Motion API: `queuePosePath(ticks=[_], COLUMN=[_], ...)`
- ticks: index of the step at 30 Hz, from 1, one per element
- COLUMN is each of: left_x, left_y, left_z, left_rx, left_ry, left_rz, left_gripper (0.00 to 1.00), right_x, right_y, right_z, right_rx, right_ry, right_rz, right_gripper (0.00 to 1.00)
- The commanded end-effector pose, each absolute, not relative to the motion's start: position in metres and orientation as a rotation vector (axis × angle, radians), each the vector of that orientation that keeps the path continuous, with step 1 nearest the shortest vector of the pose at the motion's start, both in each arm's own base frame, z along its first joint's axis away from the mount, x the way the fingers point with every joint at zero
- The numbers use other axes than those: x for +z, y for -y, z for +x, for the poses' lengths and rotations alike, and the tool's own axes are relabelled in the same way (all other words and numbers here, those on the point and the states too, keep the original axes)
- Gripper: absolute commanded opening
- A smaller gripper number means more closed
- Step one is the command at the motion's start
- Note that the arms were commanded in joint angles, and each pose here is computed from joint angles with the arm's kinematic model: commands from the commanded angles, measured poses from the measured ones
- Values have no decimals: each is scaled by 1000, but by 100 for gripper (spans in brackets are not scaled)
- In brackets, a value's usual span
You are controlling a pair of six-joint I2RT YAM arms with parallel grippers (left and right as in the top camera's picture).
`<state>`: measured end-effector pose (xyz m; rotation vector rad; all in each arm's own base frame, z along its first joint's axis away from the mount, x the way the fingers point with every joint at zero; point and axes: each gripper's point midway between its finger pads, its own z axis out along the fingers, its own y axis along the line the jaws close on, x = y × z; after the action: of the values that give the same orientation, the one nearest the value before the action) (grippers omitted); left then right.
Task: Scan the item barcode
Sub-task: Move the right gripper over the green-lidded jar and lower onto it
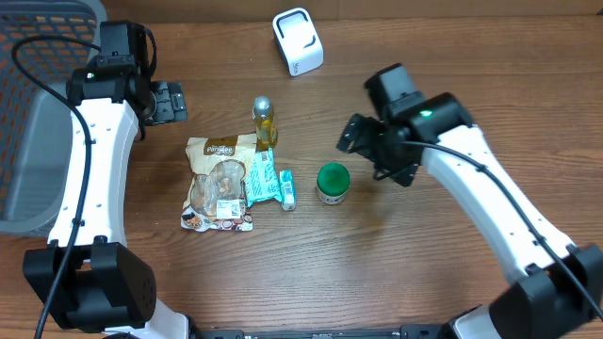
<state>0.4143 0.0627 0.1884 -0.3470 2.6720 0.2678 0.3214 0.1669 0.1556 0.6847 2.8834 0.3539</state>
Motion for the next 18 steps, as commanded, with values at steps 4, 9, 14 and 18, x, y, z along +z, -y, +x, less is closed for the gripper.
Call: queuePosePath(ticks=[4,9,14,18], left_x=[201,201,201,201], left_y=[-67,-67,-67,-67], left_z=[417,417,417,417], left_rx=[269,269,269,269], left_ry=[-2639,-2639,-2639,-2639], left_rz=[-341,-341,-341,-341], left_gripper=[100,100,99,100], right_x=[116,92,78,69], right_y=[-193,-204,-219,-226], right_z=[322,320,318,314], right_rx=[276,232,222,205], right_ry=[-2940,-2982,-3000,-3018], right_rz=[717,731,703,687], right_gripper=[100,100,100,100])
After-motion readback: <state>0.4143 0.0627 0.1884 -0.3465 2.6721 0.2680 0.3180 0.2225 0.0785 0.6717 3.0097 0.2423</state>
